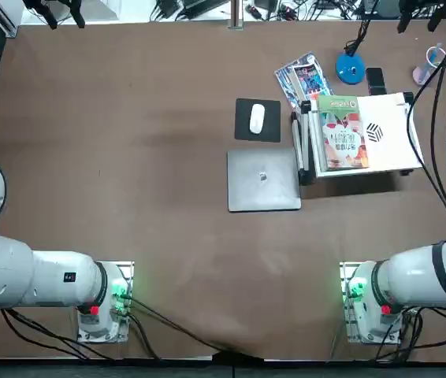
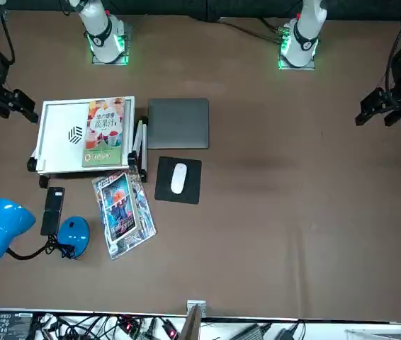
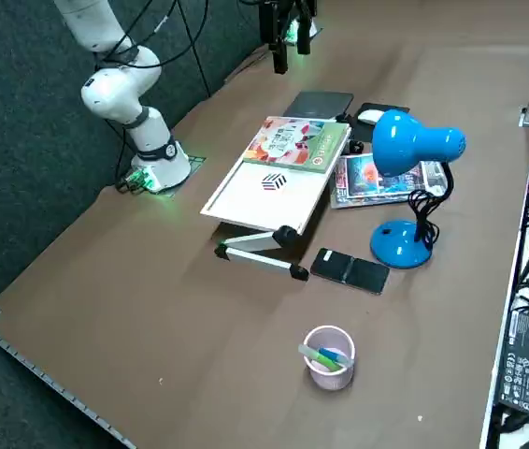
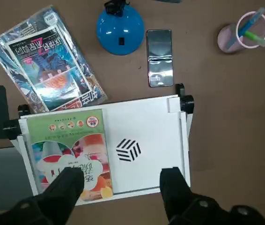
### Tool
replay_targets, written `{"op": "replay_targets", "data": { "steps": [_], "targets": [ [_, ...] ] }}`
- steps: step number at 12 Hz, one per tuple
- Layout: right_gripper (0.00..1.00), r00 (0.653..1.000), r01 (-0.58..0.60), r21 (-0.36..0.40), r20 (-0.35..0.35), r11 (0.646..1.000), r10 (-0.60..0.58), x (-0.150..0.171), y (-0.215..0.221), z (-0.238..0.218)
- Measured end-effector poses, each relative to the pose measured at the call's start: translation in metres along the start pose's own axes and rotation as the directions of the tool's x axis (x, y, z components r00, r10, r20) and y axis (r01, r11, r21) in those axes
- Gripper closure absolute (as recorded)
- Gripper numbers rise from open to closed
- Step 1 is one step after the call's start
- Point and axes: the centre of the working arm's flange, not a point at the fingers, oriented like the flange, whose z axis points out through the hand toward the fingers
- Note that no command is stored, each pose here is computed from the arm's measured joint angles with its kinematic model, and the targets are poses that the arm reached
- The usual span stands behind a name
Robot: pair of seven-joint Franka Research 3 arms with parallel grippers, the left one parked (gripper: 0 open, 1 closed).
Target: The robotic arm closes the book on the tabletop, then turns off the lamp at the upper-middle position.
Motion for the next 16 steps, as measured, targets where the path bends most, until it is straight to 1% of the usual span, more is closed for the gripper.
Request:
{"op": "replay_targets", "data": {
  "steps": [3,9,12,16],
  "targets": [
    [0.0,1.0,0.013,0.008,-0.003,1.0,-0.013,0.001,0.011,-0.001],
    [0.0,1.0,0.019,0.016,-0.001,1.0,-0.019,0.001,0.004,-0.001],
    [0.0,1.0,0.001,0.046,0.004,0.999,-0.002,0.002,0.0,0.0],
    [0.0,1.0,-0.003,0.053,0.009,0.999,0.003,0.003,0.001,0.003]
  ]
}}
